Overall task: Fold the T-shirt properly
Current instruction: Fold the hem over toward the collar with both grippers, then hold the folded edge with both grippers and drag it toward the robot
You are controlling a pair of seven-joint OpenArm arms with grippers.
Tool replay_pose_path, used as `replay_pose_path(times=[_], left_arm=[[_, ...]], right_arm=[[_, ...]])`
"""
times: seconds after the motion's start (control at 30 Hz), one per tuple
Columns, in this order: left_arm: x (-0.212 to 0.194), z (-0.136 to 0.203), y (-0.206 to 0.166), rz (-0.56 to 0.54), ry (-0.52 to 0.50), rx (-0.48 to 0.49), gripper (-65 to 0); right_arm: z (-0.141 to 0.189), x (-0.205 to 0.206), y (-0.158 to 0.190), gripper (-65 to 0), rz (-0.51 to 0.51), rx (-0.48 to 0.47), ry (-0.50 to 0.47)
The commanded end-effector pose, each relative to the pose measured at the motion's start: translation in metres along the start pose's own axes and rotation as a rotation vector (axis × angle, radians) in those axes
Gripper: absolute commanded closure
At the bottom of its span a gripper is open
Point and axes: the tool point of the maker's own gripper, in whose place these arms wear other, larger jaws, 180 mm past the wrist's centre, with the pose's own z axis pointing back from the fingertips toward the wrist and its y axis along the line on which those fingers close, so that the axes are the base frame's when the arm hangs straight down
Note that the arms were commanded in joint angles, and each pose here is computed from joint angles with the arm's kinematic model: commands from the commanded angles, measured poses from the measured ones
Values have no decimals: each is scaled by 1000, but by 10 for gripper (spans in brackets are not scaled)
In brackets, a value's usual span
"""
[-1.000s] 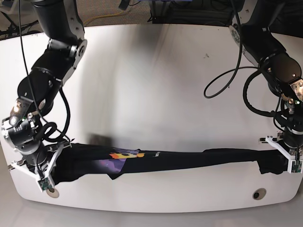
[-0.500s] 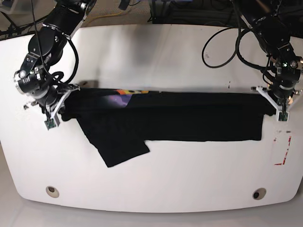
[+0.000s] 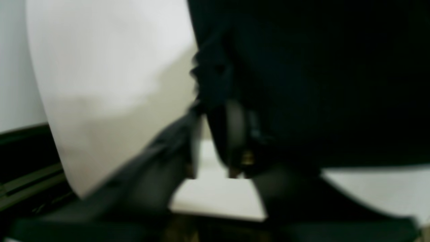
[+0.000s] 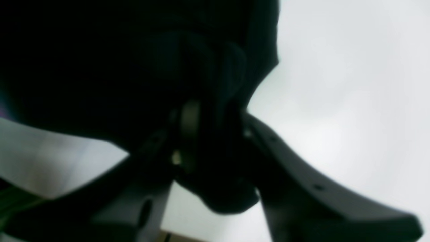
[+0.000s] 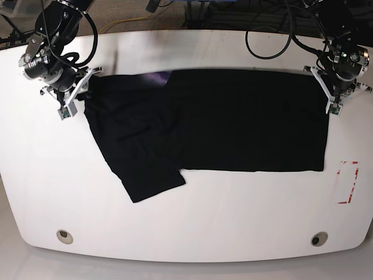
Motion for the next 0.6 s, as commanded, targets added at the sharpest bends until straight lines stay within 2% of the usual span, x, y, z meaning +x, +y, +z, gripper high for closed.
replay_pose_path(times=[0.0, 0.07, 0.13, 0.27, 0.33, 0.47, 0.57], left_arm=[[-6, 4, 2, -44, 3, 1, -257], [-18, 5, -5, -70, 31, -21, -354], [-25, 5, -4, -90, 50, -27, -399], [-38, 4, -4, -106, 82, -40, -401], [-43, 8, 7, -94, 90, -12, -401], [-42, 13, 21, -73, 81, 24, -399], [-24, 13, 27, -53, 37, 44, -383]], right_arm=[[7, 4, -2, -241, 11, -2, -28], [7, -7, 0, -282, 6, 0, 0], [9, -17, -2, -285, -7, -6, 17], [23, -39, -23, -292, -82, -69, 37], [30, -48, -30, -292, -97, -92, 51], [35, -56, -30, -292, -96, -96, 66], [36, -51, -27, -292, -98, -72, 41]])
